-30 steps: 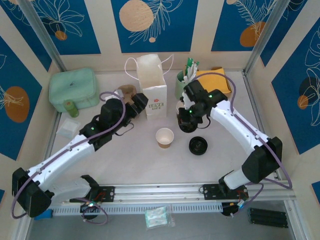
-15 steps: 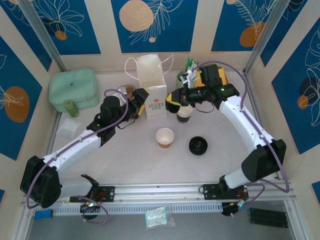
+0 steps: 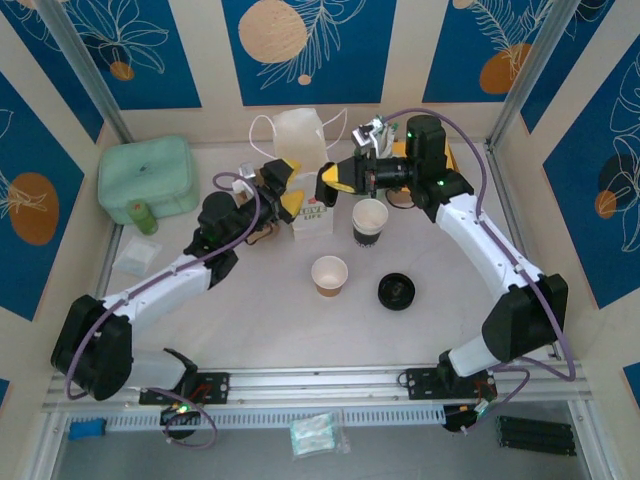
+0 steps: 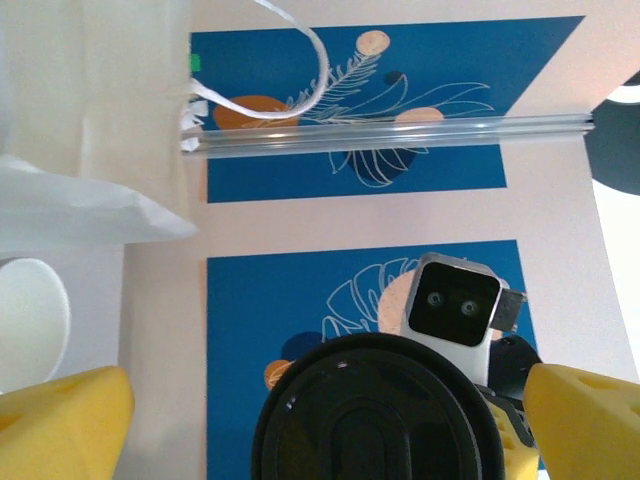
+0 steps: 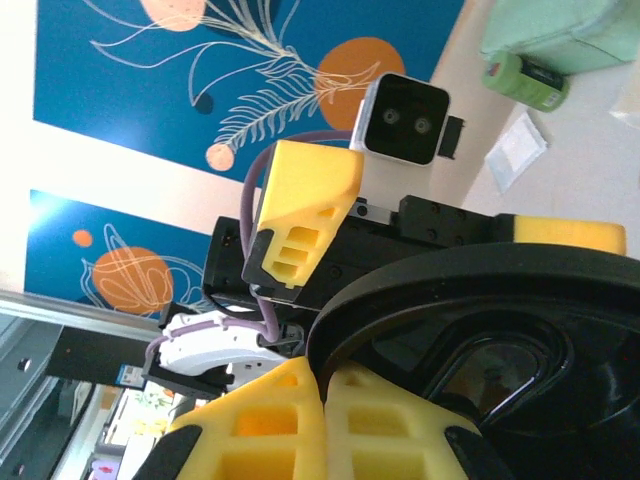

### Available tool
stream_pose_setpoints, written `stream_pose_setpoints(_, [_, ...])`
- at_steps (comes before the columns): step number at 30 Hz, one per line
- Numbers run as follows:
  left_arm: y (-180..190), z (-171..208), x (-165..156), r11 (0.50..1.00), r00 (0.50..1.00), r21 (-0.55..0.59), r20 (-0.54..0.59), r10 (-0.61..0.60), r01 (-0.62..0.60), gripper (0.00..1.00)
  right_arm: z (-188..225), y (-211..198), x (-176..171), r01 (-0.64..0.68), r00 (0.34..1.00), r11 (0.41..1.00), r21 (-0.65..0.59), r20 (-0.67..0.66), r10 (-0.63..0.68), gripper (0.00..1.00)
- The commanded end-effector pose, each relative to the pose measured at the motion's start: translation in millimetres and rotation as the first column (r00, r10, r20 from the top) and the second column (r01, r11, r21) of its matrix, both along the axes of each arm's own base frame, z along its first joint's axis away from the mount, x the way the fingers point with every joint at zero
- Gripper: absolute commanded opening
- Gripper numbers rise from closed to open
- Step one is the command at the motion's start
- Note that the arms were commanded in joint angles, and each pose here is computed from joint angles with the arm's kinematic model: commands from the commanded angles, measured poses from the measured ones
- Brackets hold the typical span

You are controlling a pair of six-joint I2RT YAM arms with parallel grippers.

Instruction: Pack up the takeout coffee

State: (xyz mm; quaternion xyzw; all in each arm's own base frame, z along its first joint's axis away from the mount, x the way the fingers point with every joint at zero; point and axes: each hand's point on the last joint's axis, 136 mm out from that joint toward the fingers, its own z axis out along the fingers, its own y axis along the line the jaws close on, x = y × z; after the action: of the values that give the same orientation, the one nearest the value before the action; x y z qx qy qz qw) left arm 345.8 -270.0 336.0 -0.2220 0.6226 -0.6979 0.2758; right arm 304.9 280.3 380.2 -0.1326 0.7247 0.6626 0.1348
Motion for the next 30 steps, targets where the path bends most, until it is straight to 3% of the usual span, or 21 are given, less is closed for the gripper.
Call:
stream_pose_setpoints(1, [-3.3, 46.3, -7.2, 0.995, 0.994, -0.083, 0.102, -0.04, 0.049, 0.99, 12.7, 6.1, -6.4, -0.066, 0.997, 0.997, 0.049, 0.037, 0.064, 0.0])
stream_pose_setpoints(22, [-29.1, 46.7, -16.6, 0.986, 0.99, -0.119, 0.093, -0.105, 0.116, 0.94, 18.6, 18.9, -8.0, -0.137, 0.986, 0.987, 0.079, 0.104, 0.128, 0.0])
stream_pose_setpoints(30, [-35.8, 48.1, -16.9, 0.982, 0.989, -0.137, 0.099, -0.113, 0.126, 0.84, 17.1, 16.7, -7.8, -0.131, 0.987, 0.988, 0.078, 0.1, 0.123, 0.0])
